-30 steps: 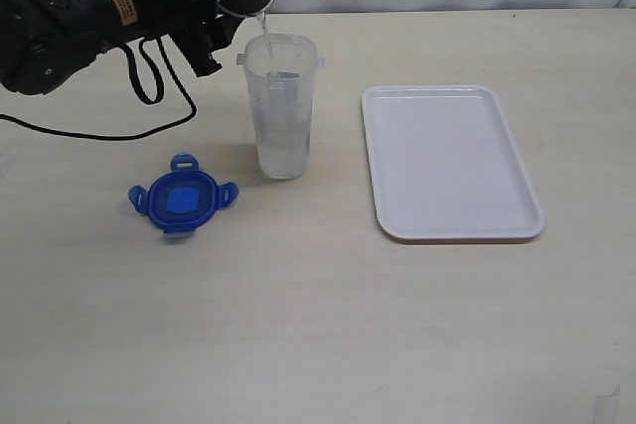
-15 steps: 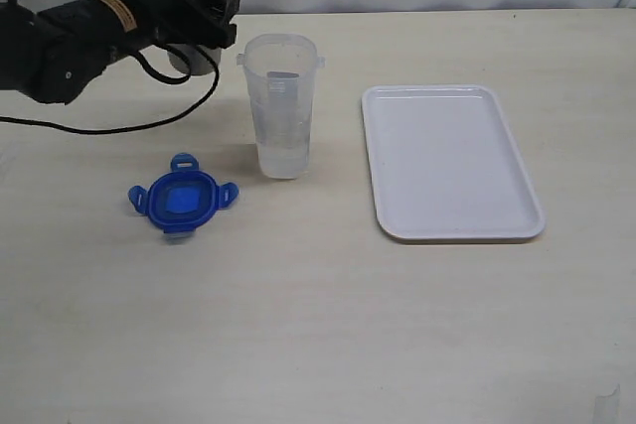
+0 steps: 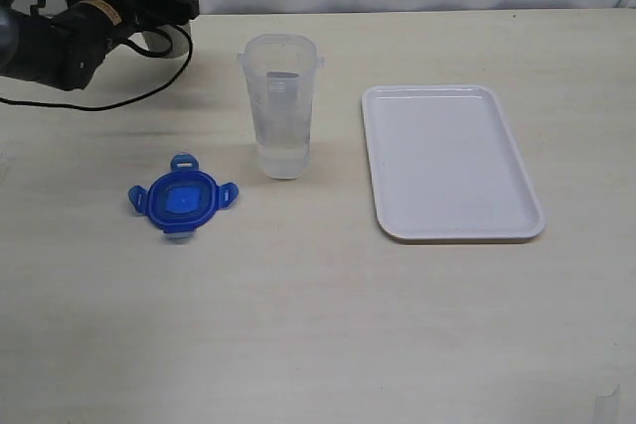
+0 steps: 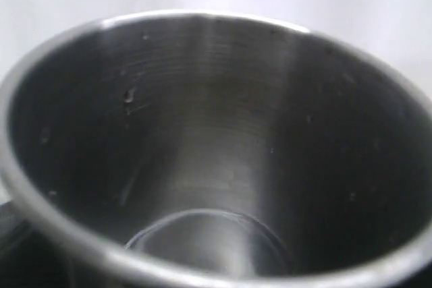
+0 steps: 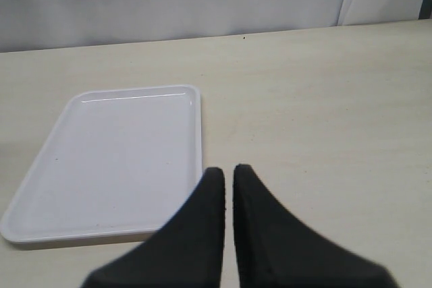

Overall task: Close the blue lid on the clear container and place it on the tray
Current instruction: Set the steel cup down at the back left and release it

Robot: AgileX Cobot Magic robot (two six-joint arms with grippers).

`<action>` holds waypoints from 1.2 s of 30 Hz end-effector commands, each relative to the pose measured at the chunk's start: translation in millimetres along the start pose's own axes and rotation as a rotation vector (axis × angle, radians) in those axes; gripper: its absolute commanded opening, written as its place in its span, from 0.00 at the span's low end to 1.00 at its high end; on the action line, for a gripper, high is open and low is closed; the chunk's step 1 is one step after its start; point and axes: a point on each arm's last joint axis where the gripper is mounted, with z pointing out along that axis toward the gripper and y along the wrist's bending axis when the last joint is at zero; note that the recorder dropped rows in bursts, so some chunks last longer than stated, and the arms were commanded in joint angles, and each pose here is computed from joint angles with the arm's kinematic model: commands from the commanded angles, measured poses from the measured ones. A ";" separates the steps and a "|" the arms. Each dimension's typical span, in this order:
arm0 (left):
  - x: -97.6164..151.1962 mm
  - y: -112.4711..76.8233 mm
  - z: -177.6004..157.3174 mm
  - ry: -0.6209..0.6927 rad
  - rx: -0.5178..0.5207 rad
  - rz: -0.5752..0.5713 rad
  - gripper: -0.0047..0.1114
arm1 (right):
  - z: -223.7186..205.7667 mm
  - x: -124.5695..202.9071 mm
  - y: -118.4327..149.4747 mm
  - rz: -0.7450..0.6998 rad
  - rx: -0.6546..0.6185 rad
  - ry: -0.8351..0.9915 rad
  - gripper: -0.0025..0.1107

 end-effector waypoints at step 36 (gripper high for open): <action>27.3 42.6 22.8 0.167 -0.079 0.027 0.62 | -0.2 0.0 -0.2 -0.006 0.003 -0.007 0.06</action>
